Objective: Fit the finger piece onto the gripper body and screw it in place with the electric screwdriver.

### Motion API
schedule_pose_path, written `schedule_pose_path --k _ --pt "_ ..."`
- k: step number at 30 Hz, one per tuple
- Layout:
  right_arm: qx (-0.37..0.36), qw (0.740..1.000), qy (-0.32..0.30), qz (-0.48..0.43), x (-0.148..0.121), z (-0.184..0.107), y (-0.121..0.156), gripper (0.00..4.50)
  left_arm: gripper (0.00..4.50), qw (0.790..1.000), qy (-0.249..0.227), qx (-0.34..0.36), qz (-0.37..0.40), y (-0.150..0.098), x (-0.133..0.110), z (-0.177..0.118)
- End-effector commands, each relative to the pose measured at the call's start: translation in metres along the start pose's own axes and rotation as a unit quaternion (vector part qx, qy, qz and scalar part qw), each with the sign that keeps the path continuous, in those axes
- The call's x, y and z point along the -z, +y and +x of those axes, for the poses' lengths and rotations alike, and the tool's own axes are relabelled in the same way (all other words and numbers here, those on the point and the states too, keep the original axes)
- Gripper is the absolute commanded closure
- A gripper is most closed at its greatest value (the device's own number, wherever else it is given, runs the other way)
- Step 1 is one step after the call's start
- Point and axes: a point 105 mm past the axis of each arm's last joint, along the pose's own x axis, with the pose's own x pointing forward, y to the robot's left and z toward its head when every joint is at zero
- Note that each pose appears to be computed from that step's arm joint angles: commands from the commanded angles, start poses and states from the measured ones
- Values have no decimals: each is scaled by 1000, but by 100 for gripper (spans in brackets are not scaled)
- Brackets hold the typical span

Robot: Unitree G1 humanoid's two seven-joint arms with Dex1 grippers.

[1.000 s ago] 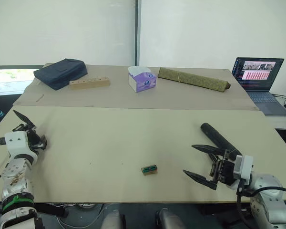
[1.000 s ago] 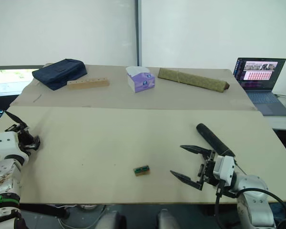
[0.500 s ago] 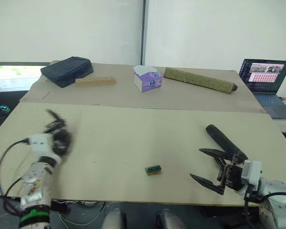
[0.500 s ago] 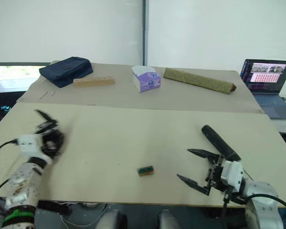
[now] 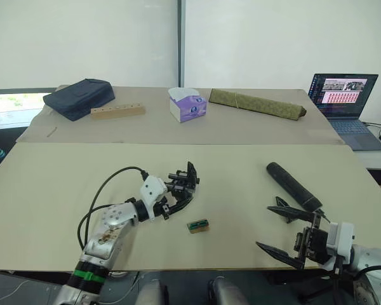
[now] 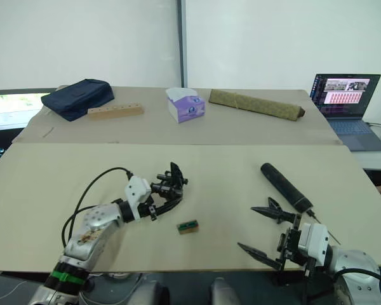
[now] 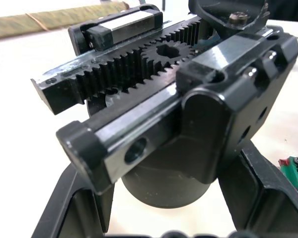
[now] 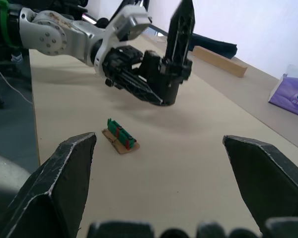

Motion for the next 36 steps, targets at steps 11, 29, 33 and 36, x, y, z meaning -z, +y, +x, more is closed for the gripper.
schedule_pose_path --k 11,29,33,36 --pt "10 1000 -3 -3 -15 2 -7 0 212 999 5 22 39 -6 8 17" --pt "6 1000 5 -5 -14 -5 -6 0 6 991 42 123 24 11 23 -16" --pt "7 1000 7 -4 -15 -4 -5 0 6 986 47 155 31 25 19 -6" --pt "10 1000 8 -4 -16 -3 -5 0 6 980 39 190 38 26 13 5"
